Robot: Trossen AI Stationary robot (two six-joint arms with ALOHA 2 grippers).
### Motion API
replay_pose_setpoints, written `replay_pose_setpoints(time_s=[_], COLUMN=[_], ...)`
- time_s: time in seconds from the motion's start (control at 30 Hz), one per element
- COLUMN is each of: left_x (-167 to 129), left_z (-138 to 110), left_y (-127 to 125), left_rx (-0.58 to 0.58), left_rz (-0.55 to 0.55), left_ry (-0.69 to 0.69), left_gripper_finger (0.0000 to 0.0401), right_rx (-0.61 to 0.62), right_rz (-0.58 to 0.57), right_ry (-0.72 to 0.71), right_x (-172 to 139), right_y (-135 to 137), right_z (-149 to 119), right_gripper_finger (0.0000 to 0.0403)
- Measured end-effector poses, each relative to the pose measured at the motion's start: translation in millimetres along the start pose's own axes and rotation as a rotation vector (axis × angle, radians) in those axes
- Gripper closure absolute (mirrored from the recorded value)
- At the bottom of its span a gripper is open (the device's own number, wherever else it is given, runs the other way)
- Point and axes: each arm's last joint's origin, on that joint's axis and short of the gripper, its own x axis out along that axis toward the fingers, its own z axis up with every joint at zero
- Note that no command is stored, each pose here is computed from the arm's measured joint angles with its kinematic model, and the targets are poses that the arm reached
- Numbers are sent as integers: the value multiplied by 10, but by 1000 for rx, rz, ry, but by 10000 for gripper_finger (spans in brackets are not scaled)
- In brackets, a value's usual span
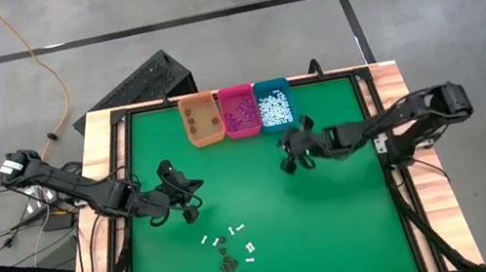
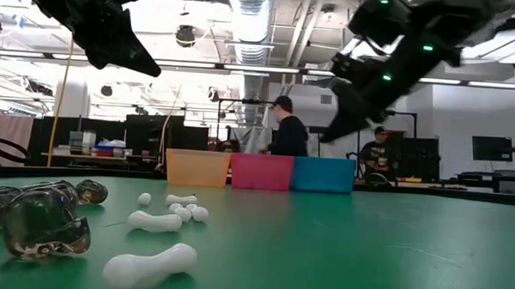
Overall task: Sort Halloween decoration
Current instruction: Put the white bone toy into the blue bin
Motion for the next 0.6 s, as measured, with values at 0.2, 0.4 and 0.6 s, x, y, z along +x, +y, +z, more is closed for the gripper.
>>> replay_pose_setpoints(time_s=[0.2, 0.4, 0.6], left_x=[0, 0, 0], left_z=[-1, -2, -25], left_y=[1, 1, 12], left_rx=[1, 2, 19], left_rz=[1, 0, 9], left_ry=[0, 2, 22], left_gripper_finger=[401, 401, 401], right_rx=[23, 140, 180], right_rz=[-151, -223, -107], right_ry=[-75, -96, -87], right_x=[131, 234, 269], right_y=[-440, -923, -1093], right_z=[455, 584, 597], right_gripper_finger=[385, 341, 271])
